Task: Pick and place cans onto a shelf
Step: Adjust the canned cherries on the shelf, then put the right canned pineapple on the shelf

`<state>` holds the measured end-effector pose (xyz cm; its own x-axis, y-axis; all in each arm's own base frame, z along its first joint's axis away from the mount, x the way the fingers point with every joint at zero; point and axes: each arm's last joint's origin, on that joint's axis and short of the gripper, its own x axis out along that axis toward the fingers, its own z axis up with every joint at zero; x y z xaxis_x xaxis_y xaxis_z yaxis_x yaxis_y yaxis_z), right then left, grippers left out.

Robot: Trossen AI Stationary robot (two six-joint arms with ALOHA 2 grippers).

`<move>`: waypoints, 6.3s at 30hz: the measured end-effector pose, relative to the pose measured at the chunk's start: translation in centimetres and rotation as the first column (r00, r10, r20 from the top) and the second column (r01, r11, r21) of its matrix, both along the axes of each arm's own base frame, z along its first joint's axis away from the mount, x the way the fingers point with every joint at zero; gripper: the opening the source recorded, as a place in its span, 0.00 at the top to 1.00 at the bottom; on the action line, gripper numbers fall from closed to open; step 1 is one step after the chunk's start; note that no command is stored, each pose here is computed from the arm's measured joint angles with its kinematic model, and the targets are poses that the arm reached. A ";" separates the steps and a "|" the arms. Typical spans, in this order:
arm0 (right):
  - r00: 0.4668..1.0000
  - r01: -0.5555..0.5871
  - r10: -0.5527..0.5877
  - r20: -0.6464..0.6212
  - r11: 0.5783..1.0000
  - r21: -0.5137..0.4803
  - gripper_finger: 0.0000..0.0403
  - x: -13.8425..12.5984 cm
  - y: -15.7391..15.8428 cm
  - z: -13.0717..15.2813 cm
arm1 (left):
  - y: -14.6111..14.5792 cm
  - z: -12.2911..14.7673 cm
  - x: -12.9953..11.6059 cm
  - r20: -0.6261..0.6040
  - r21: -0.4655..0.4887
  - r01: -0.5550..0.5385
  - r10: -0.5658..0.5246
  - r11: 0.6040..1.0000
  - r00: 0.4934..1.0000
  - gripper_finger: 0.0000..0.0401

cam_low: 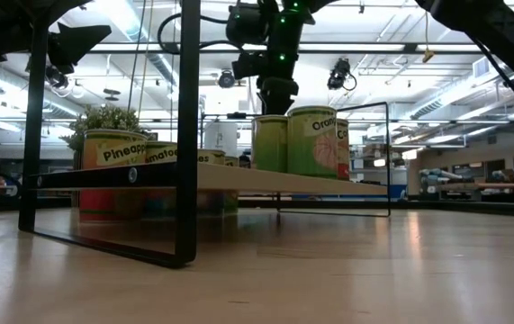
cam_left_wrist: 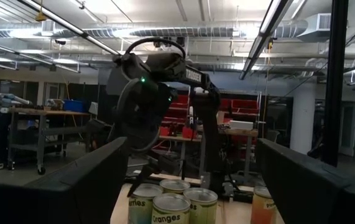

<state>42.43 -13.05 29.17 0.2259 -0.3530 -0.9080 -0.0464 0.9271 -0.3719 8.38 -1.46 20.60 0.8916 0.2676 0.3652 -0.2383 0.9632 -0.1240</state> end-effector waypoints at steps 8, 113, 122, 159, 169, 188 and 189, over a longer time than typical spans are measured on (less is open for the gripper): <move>0.997 -0.064 0.067 0.036 0.995 -0.076 0.14 1.2 3.6 0.7 | 0.0 0.0 0.0 -0.001 0.001 0.000 0.000 1.000 1.000 0.11; 0.974 0.090 -0.047 -0.220 0.978 0.188 0.19 -5.7 25.7 -1.1 | 0.0 -0.1 0.0 -0.005 -0.020 0.007 -0.007 1.000 1.000 0.11; 0.951 -0.124 0.151 -0.270 0.986 0.114 0.19 -2.0 24.6 -3.1 | 0.0 -0.1 0.0 -0.005 -0.020 0.007 -0.007 1.000 1.000 0.11; 0.828 -0.482 0.384 -0.408 0.860 -0.168 0.03 -1.8 25.4 -3.6 | 0.0 -0.1 0.0 -0.006 -0.018 0.007 -0.007 1.000 1.000 0.11; 0.803 -0.544 0.389 -0.451 0.789 -0.287 0.04 -1.9 26.0 -3.4 | 0.0 -0.1 0.0 -0.006 -0.018 0.007 -0.007 1.000 1.000 0.11; 0.879 -0.418 0.275 -0.390 0.838 -0.351 0.04 -0.6 22.4 -3.3 | 0.0 -0.1 0.0 -0.005 -0.019 0.007 -0.007 1.000 1.000 0.11; 0.883 -0.410 0.270 -0.383 0.842 -0.351 0.04 -0.6 22.3 -3.3 | 0.0 -0.1 0.0 -0.005 -0.019 0.007 -0.007 1.000 1.000 0.11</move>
<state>41.87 9.23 25.86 0.1370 -0.6602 -0.7385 -0.5056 0.5944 -0.6253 8.42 -1.47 20.50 0.8954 0.2682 0.3555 -0.2324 0.9624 -0.1408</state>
